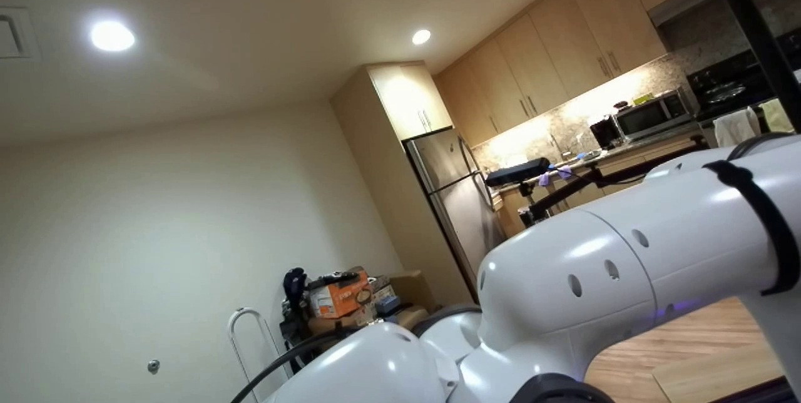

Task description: Put the black cloth in the laundry bag

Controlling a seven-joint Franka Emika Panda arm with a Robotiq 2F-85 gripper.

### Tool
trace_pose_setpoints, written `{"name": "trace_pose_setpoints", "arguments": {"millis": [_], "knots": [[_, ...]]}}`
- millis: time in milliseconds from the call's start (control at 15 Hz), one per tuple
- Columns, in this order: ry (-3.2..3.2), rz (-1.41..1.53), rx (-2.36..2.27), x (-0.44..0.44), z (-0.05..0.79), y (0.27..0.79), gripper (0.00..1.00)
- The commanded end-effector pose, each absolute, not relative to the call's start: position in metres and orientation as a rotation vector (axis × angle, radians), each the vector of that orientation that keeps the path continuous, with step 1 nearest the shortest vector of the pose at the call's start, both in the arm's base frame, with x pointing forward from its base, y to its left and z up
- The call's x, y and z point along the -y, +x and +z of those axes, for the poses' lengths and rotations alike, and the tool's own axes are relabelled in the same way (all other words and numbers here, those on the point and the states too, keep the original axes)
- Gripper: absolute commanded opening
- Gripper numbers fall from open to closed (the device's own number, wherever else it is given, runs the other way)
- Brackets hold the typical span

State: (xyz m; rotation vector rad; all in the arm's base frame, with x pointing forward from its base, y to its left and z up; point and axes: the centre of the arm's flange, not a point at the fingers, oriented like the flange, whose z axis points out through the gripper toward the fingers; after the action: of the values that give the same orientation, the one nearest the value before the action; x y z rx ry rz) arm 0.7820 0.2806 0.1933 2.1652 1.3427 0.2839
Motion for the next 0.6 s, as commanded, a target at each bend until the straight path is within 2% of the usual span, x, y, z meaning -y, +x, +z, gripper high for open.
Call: {"name": "trace_pose_setpoints", "arguments": {"millis": [0, 400, 533], "knots": [[2.166, 0.283, -1.341, -0.280, 0.193, 0.782, 0.08], [2.166, 0.283, -1.340, -0.279, 0.193, 0.783, 0.08], [2.178, 0.355, -1.148, -0.280, 0.188, 0.796, 0.09]]}}
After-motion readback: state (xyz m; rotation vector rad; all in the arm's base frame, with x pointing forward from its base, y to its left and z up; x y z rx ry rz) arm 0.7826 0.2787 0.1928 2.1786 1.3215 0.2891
